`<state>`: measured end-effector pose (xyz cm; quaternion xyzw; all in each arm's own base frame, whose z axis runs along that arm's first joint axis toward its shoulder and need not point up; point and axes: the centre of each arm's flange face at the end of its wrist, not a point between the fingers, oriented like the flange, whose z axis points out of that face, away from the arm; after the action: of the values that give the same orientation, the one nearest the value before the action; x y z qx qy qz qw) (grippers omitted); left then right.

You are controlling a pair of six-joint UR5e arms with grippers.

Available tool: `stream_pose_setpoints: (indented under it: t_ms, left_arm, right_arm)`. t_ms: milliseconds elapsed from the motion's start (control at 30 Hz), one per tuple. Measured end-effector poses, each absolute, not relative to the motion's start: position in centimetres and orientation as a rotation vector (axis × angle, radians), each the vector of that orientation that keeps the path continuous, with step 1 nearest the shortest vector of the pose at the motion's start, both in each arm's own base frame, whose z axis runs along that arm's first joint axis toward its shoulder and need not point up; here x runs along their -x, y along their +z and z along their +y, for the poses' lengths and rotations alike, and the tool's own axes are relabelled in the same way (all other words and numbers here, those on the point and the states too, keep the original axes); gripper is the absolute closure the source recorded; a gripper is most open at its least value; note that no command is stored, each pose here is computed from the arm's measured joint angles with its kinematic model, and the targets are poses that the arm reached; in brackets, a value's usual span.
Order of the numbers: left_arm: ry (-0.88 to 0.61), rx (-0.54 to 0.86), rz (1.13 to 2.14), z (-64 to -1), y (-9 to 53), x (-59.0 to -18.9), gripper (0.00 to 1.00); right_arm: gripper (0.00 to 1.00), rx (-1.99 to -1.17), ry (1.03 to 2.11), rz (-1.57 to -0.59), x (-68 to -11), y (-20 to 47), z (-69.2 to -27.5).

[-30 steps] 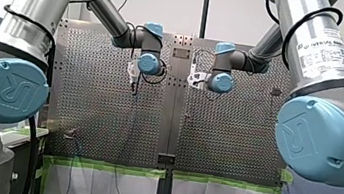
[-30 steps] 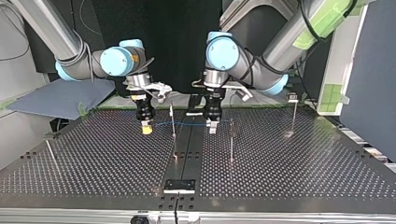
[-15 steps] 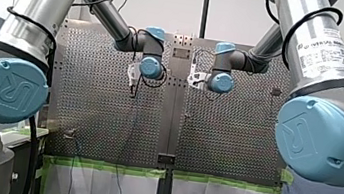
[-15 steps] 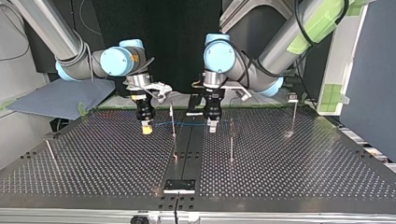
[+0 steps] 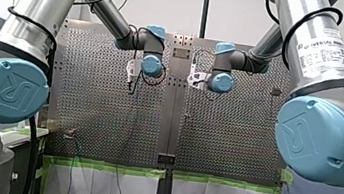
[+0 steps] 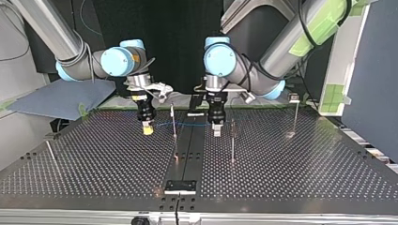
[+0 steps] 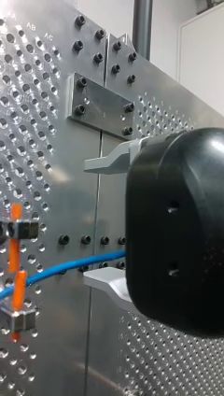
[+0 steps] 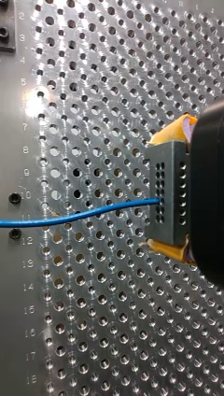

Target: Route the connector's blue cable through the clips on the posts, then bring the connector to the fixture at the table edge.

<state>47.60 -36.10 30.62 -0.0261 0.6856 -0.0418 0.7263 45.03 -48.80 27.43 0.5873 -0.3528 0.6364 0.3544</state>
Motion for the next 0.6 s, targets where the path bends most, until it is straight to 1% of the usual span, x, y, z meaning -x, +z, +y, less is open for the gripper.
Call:
stream_pose_setpoints:
  t_ms: [333, 600]
  left_arm:
    - [-0.092, 0.051, 1.506, -36.63, 31.41, -47.69, 0.0]
    - [-0.084, 0.046, 1.525, -36.73, 31.33, -47.8, 0.0]
  right_arm:
    - [1.0, -1.524, 1.648, -0.91, -45.14, 27.41, -48.69]
    - [1.0, -1.526, 1.65, -0.91, -45.09, 27.42, -48.74]
